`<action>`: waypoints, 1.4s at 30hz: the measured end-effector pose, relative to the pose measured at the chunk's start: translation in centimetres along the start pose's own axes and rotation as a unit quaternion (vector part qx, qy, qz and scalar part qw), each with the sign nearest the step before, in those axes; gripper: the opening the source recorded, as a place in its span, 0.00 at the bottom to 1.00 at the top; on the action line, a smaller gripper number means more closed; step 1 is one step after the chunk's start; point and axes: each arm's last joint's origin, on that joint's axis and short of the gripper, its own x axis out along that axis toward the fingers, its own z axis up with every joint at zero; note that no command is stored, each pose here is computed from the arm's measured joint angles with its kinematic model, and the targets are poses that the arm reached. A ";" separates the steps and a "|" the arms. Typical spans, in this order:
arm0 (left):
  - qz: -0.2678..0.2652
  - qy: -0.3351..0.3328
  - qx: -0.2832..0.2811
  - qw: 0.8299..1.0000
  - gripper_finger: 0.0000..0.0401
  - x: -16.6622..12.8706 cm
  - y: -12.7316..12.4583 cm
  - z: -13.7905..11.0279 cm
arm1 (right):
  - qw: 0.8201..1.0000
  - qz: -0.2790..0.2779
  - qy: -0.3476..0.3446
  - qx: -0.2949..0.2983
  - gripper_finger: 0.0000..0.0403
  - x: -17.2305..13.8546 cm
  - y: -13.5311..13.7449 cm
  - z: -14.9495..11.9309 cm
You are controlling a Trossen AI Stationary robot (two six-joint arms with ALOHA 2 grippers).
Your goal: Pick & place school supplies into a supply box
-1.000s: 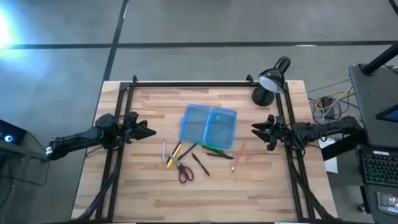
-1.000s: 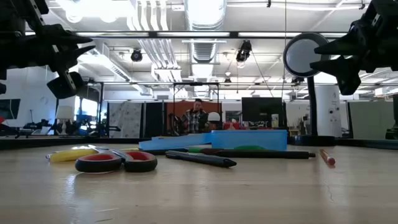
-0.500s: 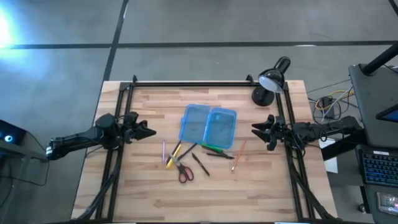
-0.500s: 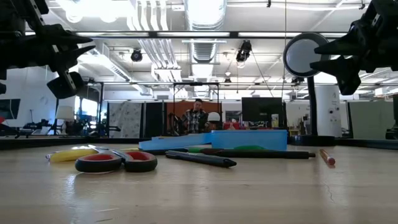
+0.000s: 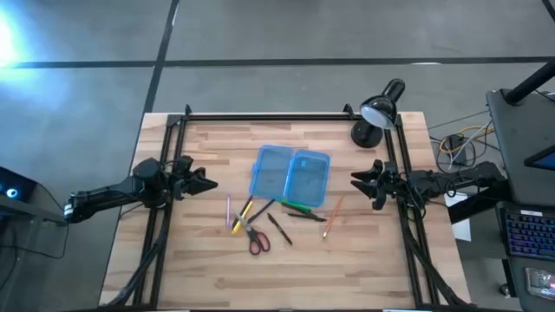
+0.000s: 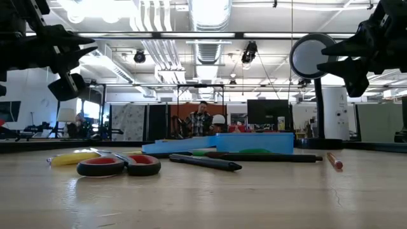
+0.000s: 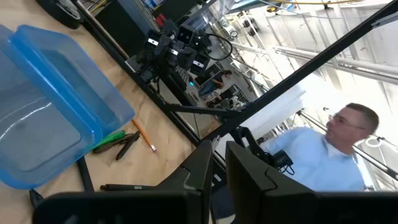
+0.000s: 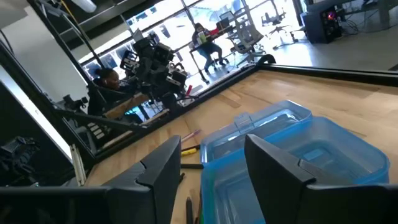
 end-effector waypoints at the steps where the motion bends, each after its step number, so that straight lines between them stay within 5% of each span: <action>1: 0.000 0.000 0.000 1.000 0.07 0.0 0.0 0.0 | 1.000 0.000 0.000 0.000 0.42 0.0 0.0 0.0; 15: 0.000 0.000 0.000 1.000 0.07 0.0 0.0 0.0 | 1.000 0.001 -0.004 0.004 0.42 0.0 0.0 0.1; 20: 0.000 0.000 0.000 1.000 0.07 0.0 0.0 0.0 | 0.997 0.007 -0.042 0.060 0.42 0.0 0.3 0.8; 25: 0.000 0.000 0.000 1.000 0.07 0.0 0.0 0.0 | 0.998 -0.035 -0.056 0.022 0.42 0.2 0.0 0.8; 33: 0.000 0.000 0.000 1.000 0.07 0.0 0.0 0.0 | 0.988 -0.023 -0.024 0.149 0.42 0.2 -0.1 0.2; 42: 0.000 0.000 0.000 1.000 0.07 0.0 0.0 0.0 | 0.951 -0.120 -0.123 0.257 0.42 0.3 -0.9 0.7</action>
